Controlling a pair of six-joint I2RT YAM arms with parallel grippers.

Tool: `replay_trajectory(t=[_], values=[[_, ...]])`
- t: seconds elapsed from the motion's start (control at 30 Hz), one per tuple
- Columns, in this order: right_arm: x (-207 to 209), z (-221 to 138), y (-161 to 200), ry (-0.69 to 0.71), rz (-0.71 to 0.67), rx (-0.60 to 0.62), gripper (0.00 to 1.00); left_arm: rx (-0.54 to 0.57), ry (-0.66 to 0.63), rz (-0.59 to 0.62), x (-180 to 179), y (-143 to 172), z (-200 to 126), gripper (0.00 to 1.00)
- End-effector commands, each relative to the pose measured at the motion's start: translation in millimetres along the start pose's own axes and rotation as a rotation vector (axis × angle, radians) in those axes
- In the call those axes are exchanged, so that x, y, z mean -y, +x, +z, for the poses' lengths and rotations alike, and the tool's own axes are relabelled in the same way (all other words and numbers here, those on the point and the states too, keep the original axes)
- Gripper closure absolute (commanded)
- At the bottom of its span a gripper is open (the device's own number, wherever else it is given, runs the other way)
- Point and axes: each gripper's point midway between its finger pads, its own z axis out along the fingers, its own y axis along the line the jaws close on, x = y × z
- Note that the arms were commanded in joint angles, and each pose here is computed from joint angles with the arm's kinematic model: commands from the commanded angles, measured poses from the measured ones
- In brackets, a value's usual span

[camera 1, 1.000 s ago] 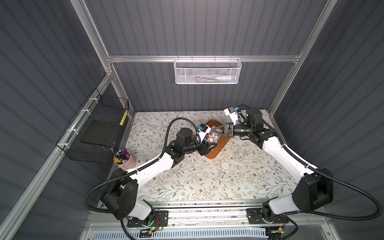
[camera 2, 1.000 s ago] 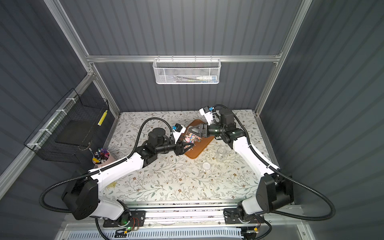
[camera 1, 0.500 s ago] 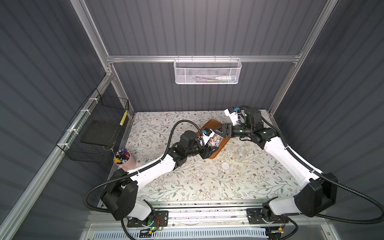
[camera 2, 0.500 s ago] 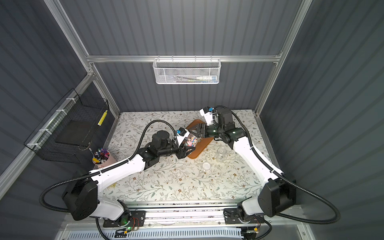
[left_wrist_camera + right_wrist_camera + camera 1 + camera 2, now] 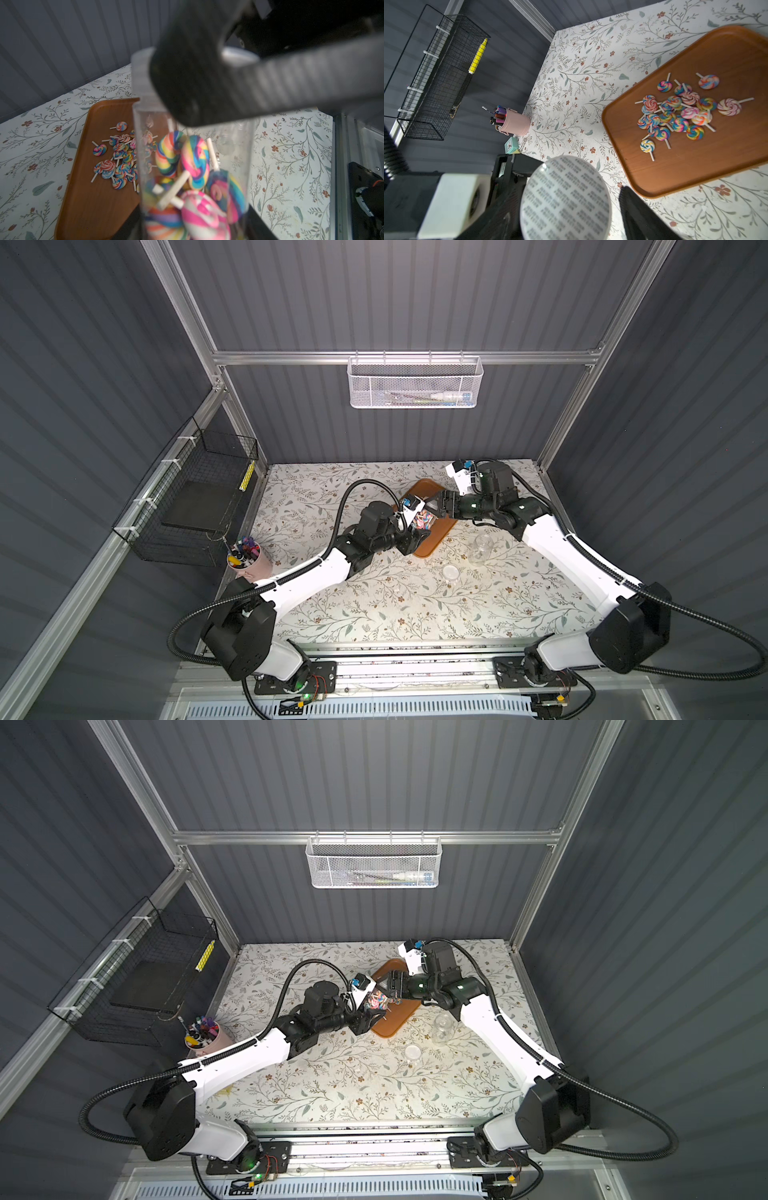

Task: Pour the candies out of the jar
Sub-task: Unscrew the lid from the jar.

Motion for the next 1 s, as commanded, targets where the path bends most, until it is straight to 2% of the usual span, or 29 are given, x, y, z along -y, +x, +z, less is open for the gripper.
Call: replay_trajectory(t=[0.0, 0.17, 0.27, 0.4, 0.47, 0.57, 0.73, 0.83, 0.9, 0.97], values=[[-7.7, -1.3, -11.3, -0.021, 0.006, 0.041, 0.31, 0.034, 0.000, 0.037, 2.5, -12.2, -2.6, 1.00], [-10.9, -3.2, -14.2, -0.027, -0.003, 0.056, 0.51, 0.029, 0.006, 0.036, 3.6, -9.4, -1.6, 1.00], [-22.2, -7.4, -14.1, -0.094, -0.082, 0.051, 0.57, 0.036, 0.052, 0.039, 11.5, -8.3, -2.5, 1.00], [-74.4, -28.2, -0.7, -0.475, -0.285, 0.031, 0.56, 0.076, 0.285, 0.051, 49.7, -17.9, -10.6, 1.00], [-86.0, -38.1, 1.0, -0.562, -0.334, 0.038, 0.57, 0.066, 0.347, 0.047, 59.0, -20.3, -11.2, 1.00], [-93.7, -45.0, -0.3, -0.615, -0.370, 0.031, 0.57, 0.053, 0.355, 0.044, 59.8, -17.6, -9.9, 1.00], [-89.6, -45.3, -2.3, -0.594, -0.368, 0.037, 0.57, 0.061, 0.309, 0.043, 52.5, -15.2, -7.8, 1.00], [-79.5, -39.8, -5.6, -0.526, -0.324, 0.043, 0.48, 0.047, 0.249, 0.038, 42.2, -11.9, -3.7, 1.00], [-62.8, -32.3, -12.7, -0.410, -0.256, 0.056, 0.31, 0.032, 0.185, 0.032, 31.2, -9.0, -0.3, 1.00], [-44.0, -25.8, -17.8, -0.287, -0.194, 0.058, 0.19, 0.018, 0.105, 0.027, 17.8, -5.9, 2.0, 1.00]])
